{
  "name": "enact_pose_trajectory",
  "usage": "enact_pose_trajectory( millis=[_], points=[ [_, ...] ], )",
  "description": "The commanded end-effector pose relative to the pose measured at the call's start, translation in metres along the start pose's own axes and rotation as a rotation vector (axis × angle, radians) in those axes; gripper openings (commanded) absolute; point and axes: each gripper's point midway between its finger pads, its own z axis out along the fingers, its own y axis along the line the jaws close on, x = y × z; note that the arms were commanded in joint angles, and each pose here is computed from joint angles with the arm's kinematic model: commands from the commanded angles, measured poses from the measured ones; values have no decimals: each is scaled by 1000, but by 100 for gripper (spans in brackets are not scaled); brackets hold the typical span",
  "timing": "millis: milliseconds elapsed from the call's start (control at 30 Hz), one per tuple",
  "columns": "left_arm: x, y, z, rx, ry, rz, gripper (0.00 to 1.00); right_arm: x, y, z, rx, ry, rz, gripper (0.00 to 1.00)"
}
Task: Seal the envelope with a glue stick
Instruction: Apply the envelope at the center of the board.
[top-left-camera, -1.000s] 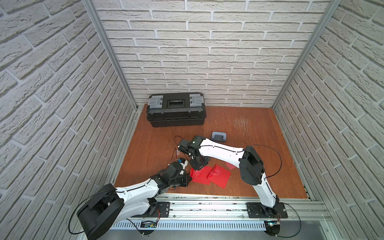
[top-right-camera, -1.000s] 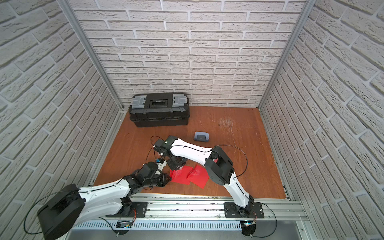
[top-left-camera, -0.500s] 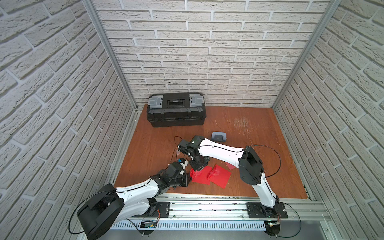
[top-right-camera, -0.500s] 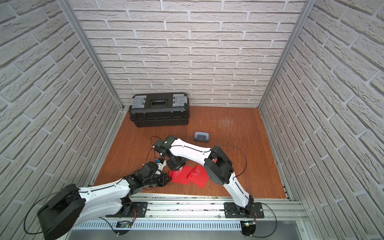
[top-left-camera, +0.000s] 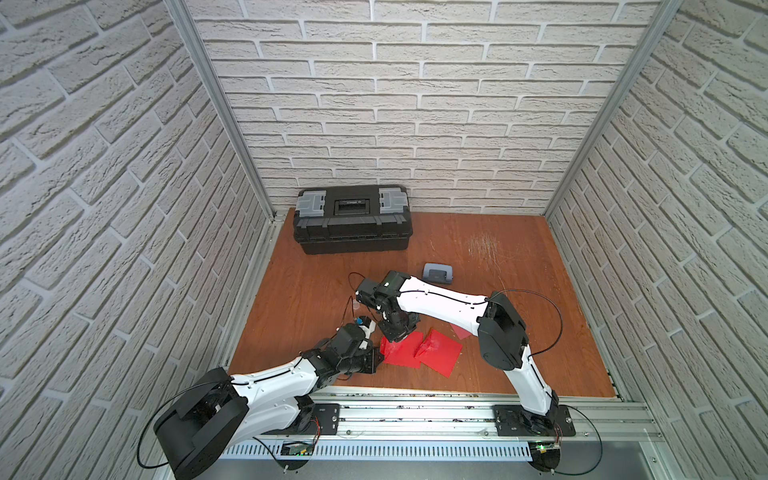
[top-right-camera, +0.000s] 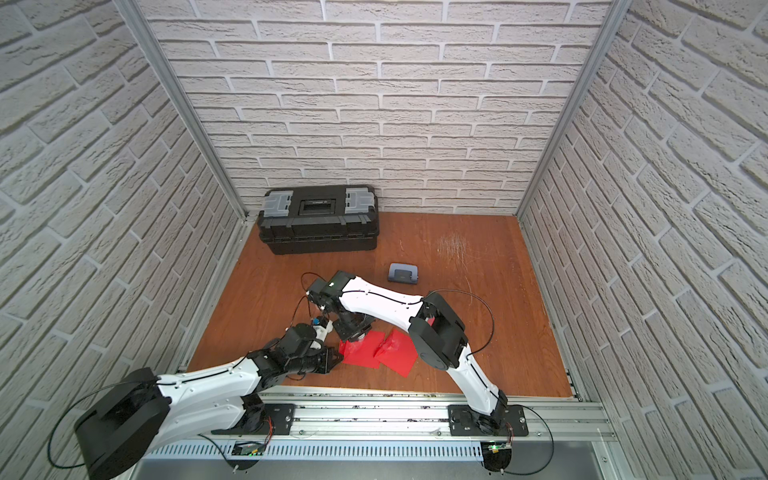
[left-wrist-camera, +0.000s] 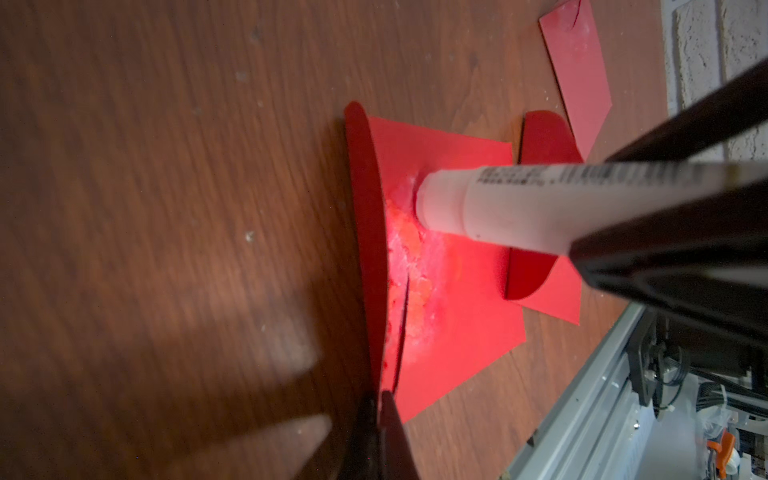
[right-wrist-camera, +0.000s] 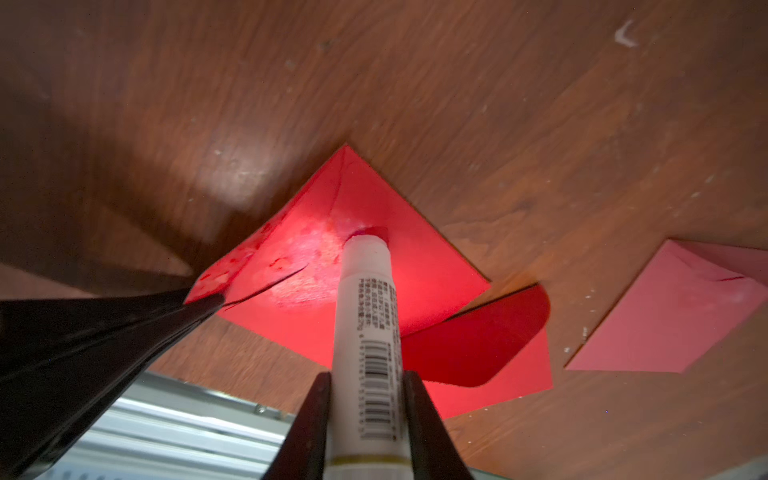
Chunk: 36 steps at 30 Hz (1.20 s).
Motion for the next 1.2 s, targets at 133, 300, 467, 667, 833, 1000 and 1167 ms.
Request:
enact_pose_trajectory(
  millis=[133, 300, 467, 667, 833, 1000, 1167],
  points=[
    [27, 28, 0, -98, 87, -23, 3, 8, 64, -4, -382, 38, -10, 2],
    [28, 29, 0, -99, 90, -24, 3, 8, 36, -4, -231, 23, 5, 3],
    [27, 29, 1, -98, 89, -24, 3, 13, -22, -2, 125, 33, -6, 3],
    [28, 29, 1, -100, 92, -25, 3, 19, 59, -1, -305, 62, -37, 3],
    [28, 29, 1, -100, 91, -25, 3, 18, 52, -3, -252, 48, -39, 3],
    [28, 29, 1, -100, 93, -24, 3, 16, -14, -4, 137, 41, -42, 3],
    [28, 29, 1, -101, 91, -25, 3, 20, 41, 0, -172, 60, -57, 3]
  ],
)
